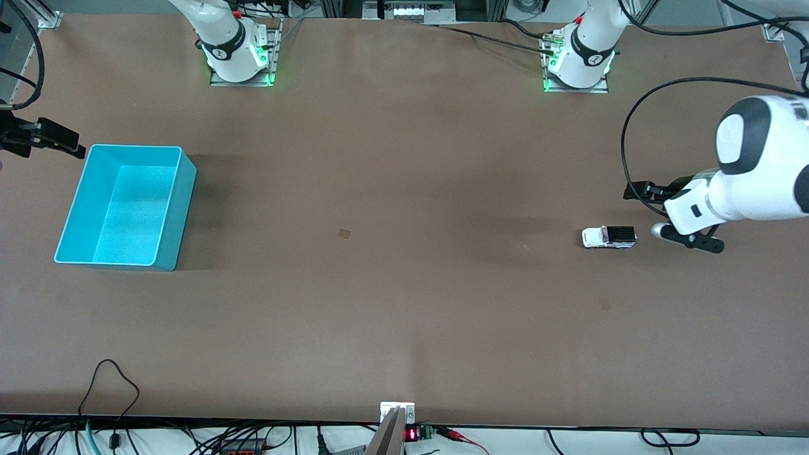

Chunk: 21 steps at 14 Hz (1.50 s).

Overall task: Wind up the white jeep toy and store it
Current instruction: 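Move the left gripper over the white toy jeep, then lower the left gripper and close it on the white jeep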

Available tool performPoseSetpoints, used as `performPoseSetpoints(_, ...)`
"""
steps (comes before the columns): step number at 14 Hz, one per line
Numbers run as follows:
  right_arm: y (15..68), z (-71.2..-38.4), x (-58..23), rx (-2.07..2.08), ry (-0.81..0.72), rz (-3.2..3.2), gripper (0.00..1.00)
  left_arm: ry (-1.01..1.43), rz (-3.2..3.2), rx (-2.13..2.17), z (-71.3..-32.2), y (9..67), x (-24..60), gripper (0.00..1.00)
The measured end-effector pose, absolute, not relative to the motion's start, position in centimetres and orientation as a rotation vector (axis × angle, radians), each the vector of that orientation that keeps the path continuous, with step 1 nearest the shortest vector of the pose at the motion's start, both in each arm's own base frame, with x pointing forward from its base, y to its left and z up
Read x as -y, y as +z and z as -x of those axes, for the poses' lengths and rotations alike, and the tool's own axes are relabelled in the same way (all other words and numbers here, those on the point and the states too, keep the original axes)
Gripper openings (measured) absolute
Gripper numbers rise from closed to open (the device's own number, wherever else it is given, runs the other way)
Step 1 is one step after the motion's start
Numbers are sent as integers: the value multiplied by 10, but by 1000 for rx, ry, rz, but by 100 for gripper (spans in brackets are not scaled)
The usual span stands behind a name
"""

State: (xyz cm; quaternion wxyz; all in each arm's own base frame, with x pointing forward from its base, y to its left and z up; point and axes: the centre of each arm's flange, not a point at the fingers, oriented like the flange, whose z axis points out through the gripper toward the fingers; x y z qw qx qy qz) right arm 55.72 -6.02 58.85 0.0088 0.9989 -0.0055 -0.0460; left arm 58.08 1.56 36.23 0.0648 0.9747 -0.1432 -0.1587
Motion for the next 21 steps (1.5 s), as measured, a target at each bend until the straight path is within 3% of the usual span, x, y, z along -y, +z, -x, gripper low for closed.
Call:
performPoseSetpoints(11,590,-561,71,50,-101,-3127,100,-284,-2542,1670,-583,289,-10,100)
performPoseSetpoints(21,593,-564,67,178,-57,-3119,100,-165,-2221,2079,-581,237,-10,100)
